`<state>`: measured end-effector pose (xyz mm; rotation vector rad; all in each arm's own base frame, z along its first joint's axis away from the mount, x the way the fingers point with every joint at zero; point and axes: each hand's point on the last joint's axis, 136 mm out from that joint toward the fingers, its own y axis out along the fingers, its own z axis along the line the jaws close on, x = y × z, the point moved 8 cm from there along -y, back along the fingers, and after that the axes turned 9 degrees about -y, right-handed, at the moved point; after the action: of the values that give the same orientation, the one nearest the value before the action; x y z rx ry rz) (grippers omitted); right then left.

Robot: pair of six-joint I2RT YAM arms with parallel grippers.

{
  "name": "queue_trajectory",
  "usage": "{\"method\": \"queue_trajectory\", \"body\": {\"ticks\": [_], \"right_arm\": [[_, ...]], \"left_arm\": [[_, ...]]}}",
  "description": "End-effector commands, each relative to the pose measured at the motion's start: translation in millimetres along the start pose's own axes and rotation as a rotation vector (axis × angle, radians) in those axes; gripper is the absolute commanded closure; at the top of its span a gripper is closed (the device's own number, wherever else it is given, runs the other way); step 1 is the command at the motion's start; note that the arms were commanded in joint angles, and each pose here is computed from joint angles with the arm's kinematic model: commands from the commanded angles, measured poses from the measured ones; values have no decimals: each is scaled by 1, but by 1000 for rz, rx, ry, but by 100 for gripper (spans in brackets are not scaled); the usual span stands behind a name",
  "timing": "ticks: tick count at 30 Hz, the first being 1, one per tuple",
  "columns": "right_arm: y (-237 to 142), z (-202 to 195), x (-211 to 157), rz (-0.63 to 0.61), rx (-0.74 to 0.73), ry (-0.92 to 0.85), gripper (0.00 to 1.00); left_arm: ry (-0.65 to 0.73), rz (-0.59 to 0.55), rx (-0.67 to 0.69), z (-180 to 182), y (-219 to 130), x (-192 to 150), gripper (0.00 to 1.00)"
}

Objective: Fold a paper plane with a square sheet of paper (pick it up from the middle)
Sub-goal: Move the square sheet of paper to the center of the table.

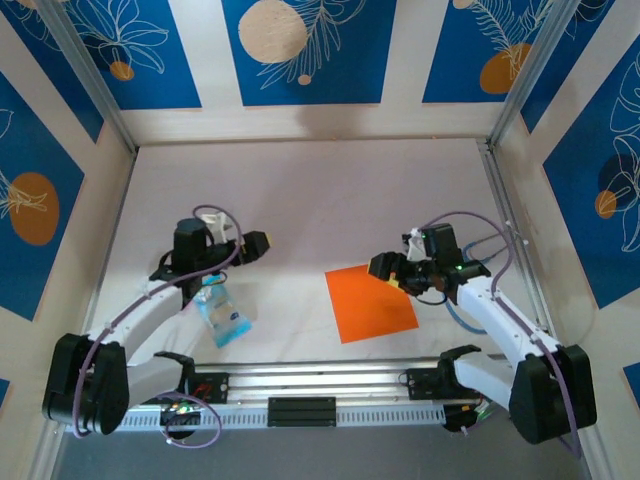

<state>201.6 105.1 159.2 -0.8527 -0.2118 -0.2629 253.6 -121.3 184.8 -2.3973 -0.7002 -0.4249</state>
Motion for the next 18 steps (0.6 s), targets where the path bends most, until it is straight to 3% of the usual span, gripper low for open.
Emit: {"method": "queue_trajectory", "body": {"ticks": [1,8,18], "right_arm": [[10,-5,-7,51,-54,53,24],[30,-15,-7,107,-126,96,25],[52,-28,-12,139,-246,174,25]], "left_arm": [[83,64,23,-16,8,-10,0],[132,108,56,-25,24,-18,0],[165,93,135,-22,19,-18,0]]}}
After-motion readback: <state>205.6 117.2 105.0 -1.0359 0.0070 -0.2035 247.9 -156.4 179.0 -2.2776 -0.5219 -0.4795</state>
